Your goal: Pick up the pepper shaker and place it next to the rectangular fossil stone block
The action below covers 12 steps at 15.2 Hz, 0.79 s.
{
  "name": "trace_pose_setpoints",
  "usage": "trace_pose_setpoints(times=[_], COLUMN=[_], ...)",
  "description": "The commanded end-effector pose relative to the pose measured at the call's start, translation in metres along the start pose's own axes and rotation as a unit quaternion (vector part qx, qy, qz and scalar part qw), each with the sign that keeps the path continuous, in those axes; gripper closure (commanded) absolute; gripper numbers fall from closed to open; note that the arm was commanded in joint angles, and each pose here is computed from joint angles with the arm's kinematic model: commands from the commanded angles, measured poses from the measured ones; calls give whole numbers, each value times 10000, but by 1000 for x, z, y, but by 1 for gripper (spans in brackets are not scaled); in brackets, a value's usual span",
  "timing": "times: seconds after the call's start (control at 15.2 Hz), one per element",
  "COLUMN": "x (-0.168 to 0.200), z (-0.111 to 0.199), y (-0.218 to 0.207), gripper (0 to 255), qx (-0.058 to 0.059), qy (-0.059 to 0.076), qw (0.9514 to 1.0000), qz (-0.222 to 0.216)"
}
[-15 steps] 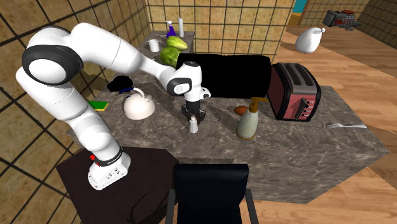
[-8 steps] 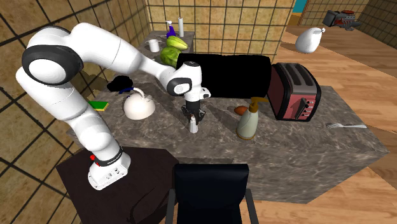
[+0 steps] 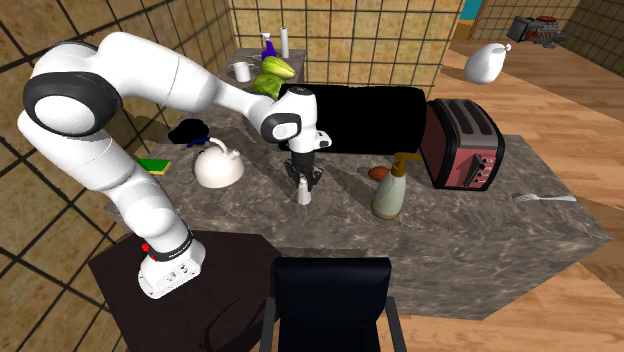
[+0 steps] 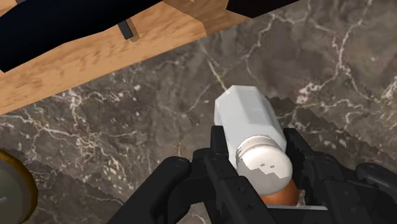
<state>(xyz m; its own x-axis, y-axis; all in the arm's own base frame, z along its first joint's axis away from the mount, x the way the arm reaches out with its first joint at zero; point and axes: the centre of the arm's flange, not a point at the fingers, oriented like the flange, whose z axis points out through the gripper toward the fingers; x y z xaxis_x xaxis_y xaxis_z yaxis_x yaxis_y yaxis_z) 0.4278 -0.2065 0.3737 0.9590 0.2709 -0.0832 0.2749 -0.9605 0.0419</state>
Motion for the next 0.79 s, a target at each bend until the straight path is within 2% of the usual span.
trace_pose_setpoints(times=[0.0,0.73], x=[-2,-7], z=[-10,-68], y=[1,4], gripper=[255,255], qx=[1,1], qy=[-2,-2], qw=[10000,10000], qz=[0,0])
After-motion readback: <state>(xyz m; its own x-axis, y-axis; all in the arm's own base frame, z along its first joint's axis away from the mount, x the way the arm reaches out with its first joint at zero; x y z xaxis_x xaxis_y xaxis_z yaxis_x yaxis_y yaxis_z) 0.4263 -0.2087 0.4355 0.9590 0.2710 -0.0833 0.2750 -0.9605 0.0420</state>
